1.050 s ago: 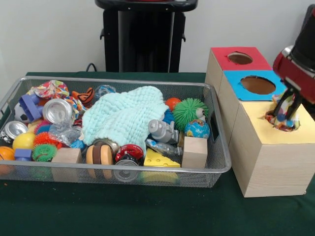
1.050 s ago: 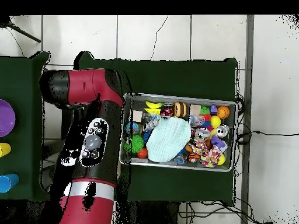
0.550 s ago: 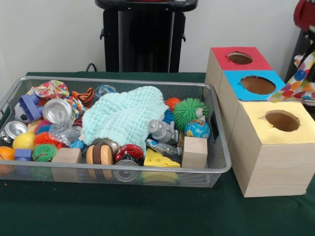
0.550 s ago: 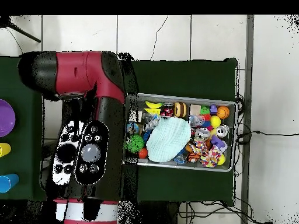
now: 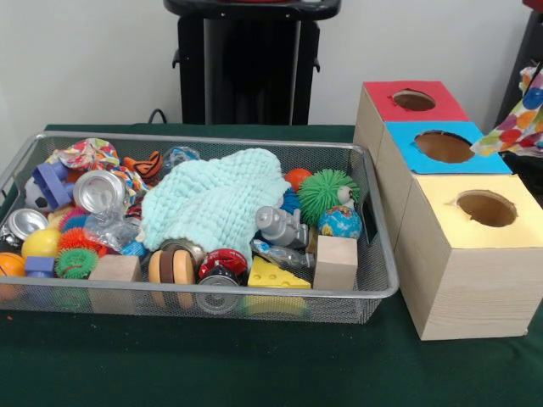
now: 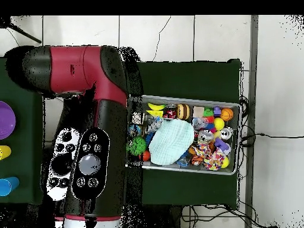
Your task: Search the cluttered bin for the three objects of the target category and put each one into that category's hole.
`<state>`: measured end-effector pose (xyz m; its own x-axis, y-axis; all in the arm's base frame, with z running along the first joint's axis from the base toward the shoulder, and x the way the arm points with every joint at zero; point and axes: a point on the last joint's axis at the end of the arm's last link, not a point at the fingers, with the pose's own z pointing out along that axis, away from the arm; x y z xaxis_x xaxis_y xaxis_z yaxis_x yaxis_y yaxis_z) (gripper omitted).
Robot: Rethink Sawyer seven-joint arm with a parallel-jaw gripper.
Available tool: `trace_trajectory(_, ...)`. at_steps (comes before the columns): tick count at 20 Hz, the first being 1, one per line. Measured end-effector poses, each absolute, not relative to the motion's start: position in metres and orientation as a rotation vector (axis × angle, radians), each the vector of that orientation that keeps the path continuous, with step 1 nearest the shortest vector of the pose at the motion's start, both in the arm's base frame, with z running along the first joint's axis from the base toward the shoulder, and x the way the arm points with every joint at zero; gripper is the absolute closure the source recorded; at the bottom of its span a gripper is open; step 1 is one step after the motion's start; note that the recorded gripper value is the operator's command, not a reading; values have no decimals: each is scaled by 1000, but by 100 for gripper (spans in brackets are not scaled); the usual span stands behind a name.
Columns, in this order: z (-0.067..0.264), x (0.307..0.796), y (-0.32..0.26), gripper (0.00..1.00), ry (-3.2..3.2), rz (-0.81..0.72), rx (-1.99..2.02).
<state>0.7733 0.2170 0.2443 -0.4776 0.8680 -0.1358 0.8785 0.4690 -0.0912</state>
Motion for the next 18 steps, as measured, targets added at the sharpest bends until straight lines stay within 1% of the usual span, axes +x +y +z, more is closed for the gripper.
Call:
trace_trajectory(5,239,775,221,100,2624,-216,1547)
trace_trajectory(11,221,779,233,100,2601,-176,1490)
trace_trajectory(18,187,776,249,100,2605,-191,1435)
